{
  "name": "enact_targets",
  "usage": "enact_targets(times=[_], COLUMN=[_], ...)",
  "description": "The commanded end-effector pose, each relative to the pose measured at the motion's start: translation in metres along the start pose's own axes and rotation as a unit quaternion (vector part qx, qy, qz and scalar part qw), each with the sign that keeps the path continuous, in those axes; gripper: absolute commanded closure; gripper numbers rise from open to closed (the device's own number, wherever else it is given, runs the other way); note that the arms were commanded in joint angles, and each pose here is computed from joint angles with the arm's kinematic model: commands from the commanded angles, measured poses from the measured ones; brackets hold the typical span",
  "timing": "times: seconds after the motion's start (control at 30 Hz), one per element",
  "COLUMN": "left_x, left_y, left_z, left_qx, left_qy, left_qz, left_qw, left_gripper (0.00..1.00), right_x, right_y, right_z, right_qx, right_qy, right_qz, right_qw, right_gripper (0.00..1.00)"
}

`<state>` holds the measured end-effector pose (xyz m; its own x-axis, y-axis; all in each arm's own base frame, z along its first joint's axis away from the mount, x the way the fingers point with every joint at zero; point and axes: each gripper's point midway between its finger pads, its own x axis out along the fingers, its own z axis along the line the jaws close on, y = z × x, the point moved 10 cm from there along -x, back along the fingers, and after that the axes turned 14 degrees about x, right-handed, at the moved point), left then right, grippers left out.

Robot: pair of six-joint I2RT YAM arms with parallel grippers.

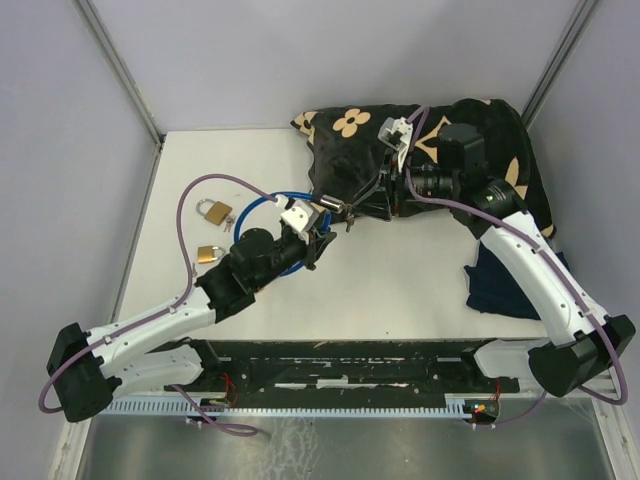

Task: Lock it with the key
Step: Lock the lock.

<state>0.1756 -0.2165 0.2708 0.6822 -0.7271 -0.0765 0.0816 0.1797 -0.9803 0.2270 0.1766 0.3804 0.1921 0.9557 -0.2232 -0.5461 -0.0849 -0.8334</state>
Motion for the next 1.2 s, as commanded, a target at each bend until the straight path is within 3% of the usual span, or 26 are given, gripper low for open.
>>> enact_targets(times=[0.0,0.37,0.93,1.17], left_x=[0.0038,0.0042,0.0056,0.0065], left_y=[-0.0429,-0.0436,-0.0455,-0.0450], left_z=[0.0043,0.0033,0.0029,0.0023], left_qx=[-0.035,-0.040,-0.052,-0.053], left_qy=[-0.024,-0.023,-0.024,-0.022], left_qz=[-0.082,-0.082,-0.080,-0.077], left_qw=[0.996,0.996,0.995,0.995], left_gripper=[0.97,0.97,0.97,0.97], right_x=[0.0033,0.0058,0.0104,0.0087], right_y=[-0.0097,-0.0092,-0.0026,-0.0050], right_z=[-0.0017,-0.0033,-0.0035,0.0007], right_qx=[-0.017,-0.015,-0.027,-0.050], right_qy=[-0.005,-0.005,0.014,0.017], right_qz=[-0.031,-0.031,-0.011,-0.003], right_qw=[0.999,0.999,0.999,0.999], right_gripper=[0.59,0.77,0.75,0.93])
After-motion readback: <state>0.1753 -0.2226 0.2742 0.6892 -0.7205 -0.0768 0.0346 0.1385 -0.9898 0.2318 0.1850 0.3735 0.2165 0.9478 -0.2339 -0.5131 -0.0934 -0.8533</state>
